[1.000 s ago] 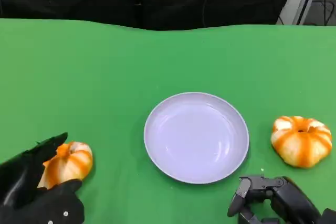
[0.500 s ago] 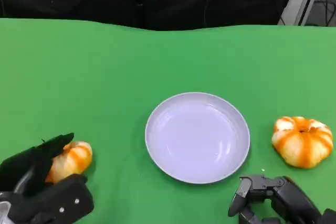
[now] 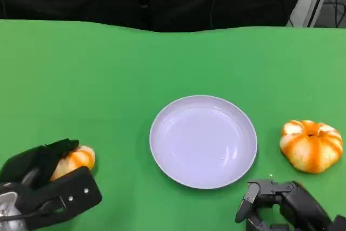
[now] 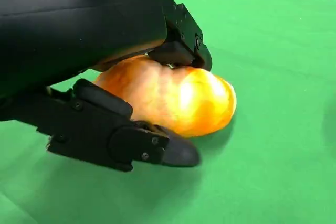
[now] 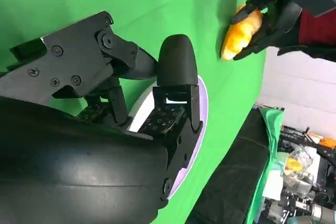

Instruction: Grasp the bread from the table and place it into the plate.

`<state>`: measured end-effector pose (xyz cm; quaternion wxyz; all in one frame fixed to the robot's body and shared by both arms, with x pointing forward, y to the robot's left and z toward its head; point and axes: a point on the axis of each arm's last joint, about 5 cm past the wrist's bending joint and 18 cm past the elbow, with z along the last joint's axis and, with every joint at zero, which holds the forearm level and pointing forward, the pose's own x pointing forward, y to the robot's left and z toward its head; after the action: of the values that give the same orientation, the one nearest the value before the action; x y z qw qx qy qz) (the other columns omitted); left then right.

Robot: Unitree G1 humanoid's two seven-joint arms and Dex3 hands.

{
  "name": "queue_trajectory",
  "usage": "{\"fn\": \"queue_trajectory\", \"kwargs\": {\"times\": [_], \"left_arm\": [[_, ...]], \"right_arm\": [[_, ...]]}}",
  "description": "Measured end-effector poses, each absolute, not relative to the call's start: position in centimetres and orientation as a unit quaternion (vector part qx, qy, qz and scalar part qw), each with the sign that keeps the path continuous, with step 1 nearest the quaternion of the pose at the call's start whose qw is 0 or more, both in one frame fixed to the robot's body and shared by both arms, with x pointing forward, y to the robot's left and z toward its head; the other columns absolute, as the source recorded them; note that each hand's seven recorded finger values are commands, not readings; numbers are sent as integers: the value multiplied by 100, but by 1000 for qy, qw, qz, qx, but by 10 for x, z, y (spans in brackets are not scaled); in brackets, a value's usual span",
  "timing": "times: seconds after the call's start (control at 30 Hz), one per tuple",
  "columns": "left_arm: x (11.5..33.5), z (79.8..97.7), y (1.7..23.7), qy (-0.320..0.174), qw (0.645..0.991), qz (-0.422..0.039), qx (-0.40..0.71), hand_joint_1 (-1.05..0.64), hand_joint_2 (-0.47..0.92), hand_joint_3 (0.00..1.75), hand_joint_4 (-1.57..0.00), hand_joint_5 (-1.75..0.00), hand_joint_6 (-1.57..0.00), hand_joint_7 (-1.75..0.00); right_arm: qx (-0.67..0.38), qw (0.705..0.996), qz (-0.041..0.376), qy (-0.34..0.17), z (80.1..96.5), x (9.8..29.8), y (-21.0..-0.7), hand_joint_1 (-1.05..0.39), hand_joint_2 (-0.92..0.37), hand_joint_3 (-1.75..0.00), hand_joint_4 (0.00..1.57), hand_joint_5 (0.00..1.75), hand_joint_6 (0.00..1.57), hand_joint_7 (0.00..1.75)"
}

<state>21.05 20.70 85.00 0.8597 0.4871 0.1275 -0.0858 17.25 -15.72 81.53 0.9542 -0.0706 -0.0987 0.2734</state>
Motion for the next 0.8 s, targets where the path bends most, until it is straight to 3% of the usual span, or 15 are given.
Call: {"fn": "queue_trajectory", "kwargs": {"times": [0.67, 0.7, 0.73, 0.8], "left_arm": [[212, 854, 205, 146, 857, -86, 487, -21, 82, 0, -72, -4, -63, -2], [212, 854, 204, 146, 857, -86, 487, -23, 80, 0, -77, -49, -78, -10], [211, 854, 204, 145, 857, -85, 488, -23, 79, 0, -70, -109, -81, -43], [211, 854, 204, 138, 856, -73, 493, -24, 78, 0, -66, -146, -66, -109]], "right_arm": [[-71, 954, 273, -102, 816, 172, -157, -14, -66, -87, 82, 147, 86, 110], [-71, 954, 273, -102, 816, 172, -157, -14, -67, -87, 82, 147, 86, 110], [-71, 954, 273, -102, 816, 172, -157, -14, -67, -87, 82, 147, 86, 111], [-71, 954, 273, -103, 816, 172, -157, -13, -67, -87, 82, 147, 86, 111]]}}
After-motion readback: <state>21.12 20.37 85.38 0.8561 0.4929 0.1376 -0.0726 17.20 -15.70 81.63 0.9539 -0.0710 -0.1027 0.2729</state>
